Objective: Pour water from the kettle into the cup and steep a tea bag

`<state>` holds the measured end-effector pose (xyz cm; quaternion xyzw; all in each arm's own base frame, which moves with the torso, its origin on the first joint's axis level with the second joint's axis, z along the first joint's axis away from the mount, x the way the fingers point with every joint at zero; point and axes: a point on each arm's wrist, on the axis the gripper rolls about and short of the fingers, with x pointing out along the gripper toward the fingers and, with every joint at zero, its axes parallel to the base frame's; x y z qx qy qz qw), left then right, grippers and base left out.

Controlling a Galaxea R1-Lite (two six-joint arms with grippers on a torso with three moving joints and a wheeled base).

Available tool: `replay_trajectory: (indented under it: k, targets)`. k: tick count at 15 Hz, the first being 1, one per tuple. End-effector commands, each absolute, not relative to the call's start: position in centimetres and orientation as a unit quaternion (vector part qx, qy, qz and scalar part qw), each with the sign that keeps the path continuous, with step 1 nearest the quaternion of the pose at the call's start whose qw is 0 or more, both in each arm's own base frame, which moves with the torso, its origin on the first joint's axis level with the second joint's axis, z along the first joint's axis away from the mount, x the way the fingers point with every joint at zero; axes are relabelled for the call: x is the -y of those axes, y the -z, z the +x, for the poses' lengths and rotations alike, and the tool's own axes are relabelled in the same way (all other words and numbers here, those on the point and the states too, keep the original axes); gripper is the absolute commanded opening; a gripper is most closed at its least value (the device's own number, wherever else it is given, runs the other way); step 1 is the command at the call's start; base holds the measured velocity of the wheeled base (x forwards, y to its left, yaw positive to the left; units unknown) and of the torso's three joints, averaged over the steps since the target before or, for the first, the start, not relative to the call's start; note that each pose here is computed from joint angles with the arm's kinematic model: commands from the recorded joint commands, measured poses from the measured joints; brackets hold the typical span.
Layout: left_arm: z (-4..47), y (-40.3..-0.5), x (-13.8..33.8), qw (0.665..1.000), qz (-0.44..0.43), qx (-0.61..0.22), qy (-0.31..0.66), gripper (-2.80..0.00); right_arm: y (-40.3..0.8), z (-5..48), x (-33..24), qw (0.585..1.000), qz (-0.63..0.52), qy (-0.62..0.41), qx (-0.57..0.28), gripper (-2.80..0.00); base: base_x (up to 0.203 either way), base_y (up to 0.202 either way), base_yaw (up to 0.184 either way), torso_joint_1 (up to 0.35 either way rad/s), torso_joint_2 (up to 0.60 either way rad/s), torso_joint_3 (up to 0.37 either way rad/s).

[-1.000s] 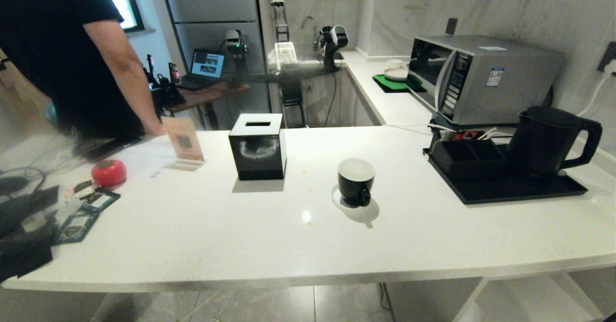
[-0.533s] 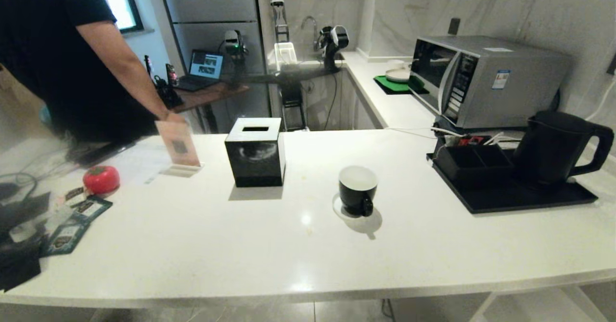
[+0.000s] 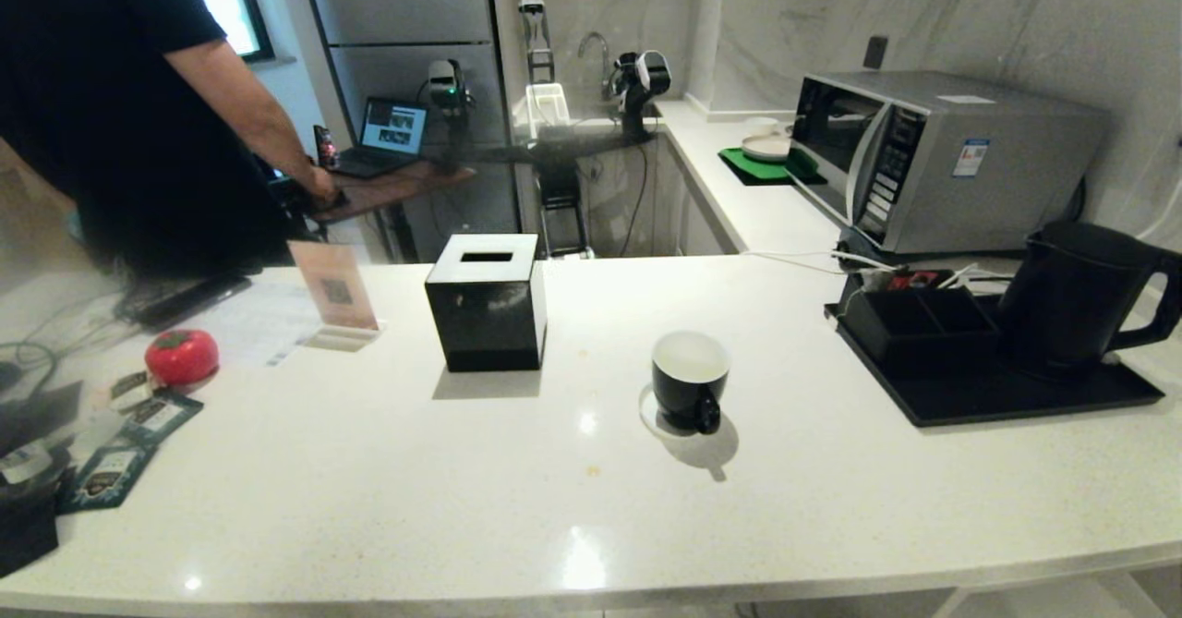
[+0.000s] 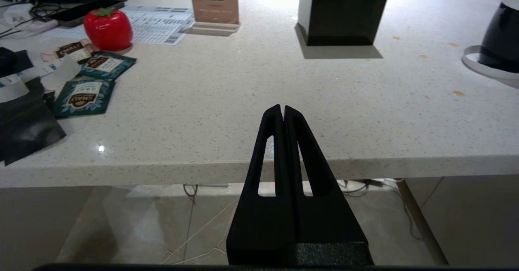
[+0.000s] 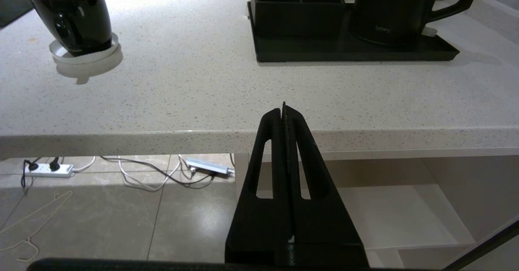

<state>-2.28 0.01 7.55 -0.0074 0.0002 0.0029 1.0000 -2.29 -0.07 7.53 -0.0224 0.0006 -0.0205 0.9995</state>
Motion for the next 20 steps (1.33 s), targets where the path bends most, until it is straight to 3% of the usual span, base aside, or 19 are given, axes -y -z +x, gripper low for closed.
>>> replay_trajectory:
  k: [1, 20]
  targets:
    - [-2.28, -7.55, -0.01, 1.000, -0.008, 0.000, -0.003, -2.80, -7.54, -2.27, 0.07, 1.000, -0.023, 0.021, -0.002, -2.80, 0.000, 0.000, 0.000, 0.000, 0.00, 0.000]
    - [-2.28, -7.55, -0.01, 1.000, -0.008, 0.000, -0.003, -2.80, -7.97, -1.74, 0.08, 1.000, -0.011, 0.021, -0.021, -2.80, 0.000, 0.000, 0.000, 0.000, 0.00, 0.000]
